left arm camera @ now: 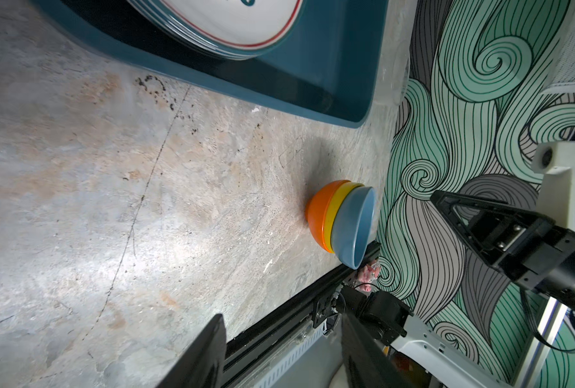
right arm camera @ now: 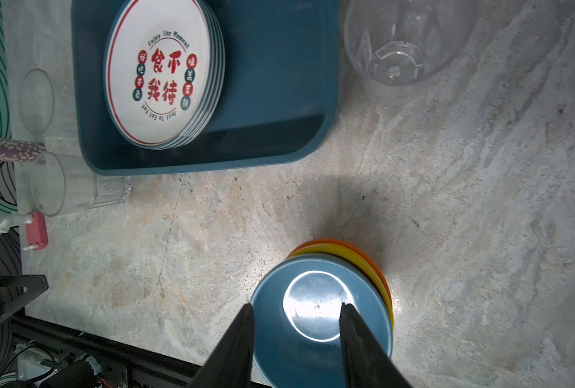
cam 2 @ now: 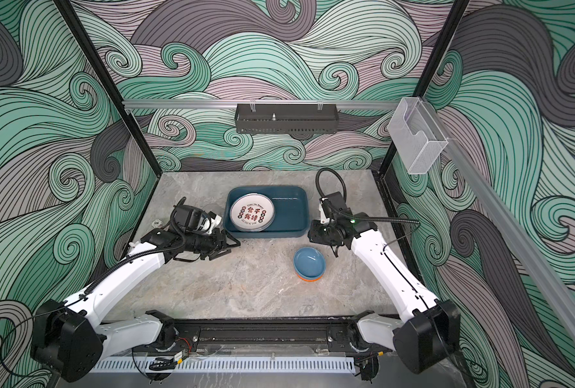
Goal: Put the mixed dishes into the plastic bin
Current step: 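Move the right gripper to the bowl stack and grip the blue bowl rim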
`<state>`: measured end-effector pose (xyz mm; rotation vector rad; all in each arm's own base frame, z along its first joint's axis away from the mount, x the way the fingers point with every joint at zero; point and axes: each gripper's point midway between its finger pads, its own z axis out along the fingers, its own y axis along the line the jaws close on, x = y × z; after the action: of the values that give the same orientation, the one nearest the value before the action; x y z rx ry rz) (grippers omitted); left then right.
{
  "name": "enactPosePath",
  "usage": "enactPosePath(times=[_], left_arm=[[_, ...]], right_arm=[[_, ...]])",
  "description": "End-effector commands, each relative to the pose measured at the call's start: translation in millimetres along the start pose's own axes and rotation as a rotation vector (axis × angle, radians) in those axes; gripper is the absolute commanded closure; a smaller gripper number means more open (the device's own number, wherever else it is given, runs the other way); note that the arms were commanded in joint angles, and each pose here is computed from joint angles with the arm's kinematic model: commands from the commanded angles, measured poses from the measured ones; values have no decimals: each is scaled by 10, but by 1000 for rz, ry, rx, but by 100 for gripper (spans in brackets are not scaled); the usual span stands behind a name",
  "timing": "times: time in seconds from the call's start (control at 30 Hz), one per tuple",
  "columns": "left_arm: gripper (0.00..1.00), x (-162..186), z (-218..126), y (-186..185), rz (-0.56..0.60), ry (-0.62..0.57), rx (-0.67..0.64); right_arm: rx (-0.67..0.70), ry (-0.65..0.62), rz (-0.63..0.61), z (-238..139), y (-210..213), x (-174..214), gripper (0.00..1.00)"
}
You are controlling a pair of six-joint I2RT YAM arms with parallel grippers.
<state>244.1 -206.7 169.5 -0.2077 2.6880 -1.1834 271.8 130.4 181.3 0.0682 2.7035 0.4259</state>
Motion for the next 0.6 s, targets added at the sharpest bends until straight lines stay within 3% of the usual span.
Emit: enactPosePath(times=[0.0,0.57], left_arm=[[42,31,30,-119,62,29,-9],[43,288,450,-252,184,152,-66]], right_arm=[[108,85,42,-30,-298,280,56],[143,249,143,167,-545,872,52]])
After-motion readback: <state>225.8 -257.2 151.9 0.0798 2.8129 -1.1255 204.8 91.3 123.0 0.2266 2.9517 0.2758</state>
